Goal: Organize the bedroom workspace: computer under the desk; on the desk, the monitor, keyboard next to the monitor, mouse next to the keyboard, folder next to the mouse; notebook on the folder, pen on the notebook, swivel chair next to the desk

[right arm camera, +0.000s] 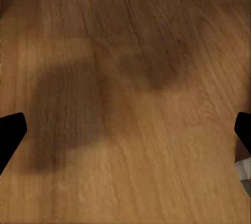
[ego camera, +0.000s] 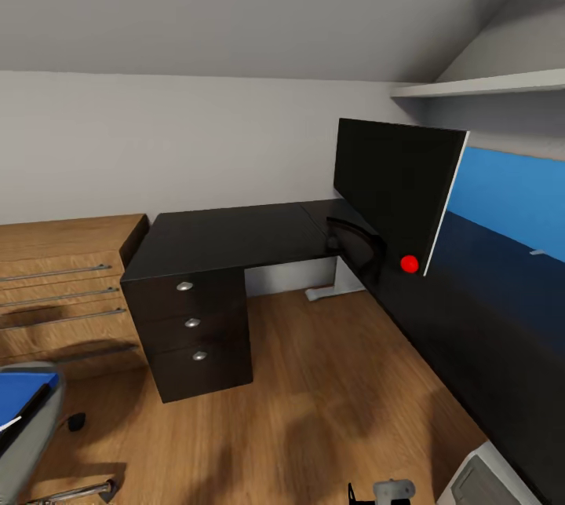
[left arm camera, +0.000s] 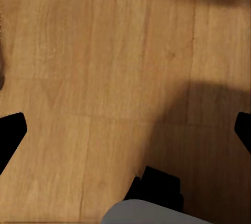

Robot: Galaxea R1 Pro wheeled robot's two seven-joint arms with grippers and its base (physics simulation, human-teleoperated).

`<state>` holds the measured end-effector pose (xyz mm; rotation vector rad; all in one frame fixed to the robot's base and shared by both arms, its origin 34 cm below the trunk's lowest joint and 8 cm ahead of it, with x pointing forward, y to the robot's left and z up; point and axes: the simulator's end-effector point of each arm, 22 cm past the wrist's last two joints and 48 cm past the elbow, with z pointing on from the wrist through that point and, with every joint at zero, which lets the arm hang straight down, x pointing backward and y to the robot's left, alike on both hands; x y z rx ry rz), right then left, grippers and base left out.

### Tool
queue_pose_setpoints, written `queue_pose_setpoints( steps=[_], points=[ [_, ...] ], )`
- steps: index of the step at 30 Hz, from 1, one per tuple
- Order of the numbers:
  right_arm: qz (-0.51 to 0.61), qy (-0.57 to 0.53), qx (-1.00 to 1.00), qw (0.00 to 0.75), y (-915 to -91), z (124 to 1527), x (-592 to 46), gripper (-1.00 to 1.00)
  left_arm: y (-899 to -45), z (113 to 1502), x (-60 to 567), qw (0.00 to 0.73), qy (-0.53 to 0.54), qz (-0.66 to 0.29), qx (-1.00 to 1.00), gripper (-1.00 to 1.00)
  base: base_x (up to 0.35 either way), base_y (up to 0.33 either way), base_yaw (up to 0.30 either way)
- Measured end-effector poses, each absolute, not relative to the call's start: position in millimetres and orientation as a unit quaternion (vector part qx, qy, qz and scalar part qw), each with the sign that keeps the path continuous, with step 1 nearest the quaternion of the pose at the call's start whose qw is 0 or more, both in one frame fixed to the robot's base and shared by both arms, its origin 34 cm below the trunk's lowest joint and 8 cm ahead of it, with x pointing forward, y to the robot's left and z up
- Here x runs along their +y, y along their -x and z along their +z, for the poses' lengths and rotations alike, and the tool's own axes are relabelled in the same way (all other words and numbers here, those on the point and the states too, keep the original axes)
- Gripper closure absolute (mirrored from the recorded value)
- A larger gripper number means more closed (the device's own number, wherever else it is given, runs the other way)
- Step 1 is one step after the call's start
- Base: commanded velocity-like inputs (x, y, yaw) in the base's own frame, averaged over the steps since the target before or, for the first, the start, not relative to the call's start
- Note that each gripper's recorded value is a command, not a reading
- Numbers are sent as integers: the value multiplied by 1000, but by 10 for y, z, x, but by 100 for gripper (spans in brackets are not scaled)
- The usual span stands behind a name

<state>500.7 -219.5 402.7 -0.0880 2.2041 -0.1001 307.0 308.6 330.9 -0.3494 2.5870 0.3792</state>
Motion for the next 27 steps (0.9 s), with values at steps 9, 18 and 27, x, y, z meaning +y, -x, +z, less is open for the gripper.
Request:
queue_pose_setpoints(
  steps=[9, 18, 27],
  points=[
    [-40, 36, 891, 450, -5017, 4088, -2192, -100, -3079, 3371, 3089, 249, 129, 140, 950, -100, 0, -12, 253],
    [-40, 36, 892, 449, -5043, 4269, -2190, -100, -3103, 3555, 3101, 248, 133, 141, 949, -100, 0, 0, 273],
    [-40, 36, 892, 449, -5068, 4444, -2189, -100, -3131, 3735, 3104, 248, 134, 142, 949, -100, -130, 0, 111]
  ],
)
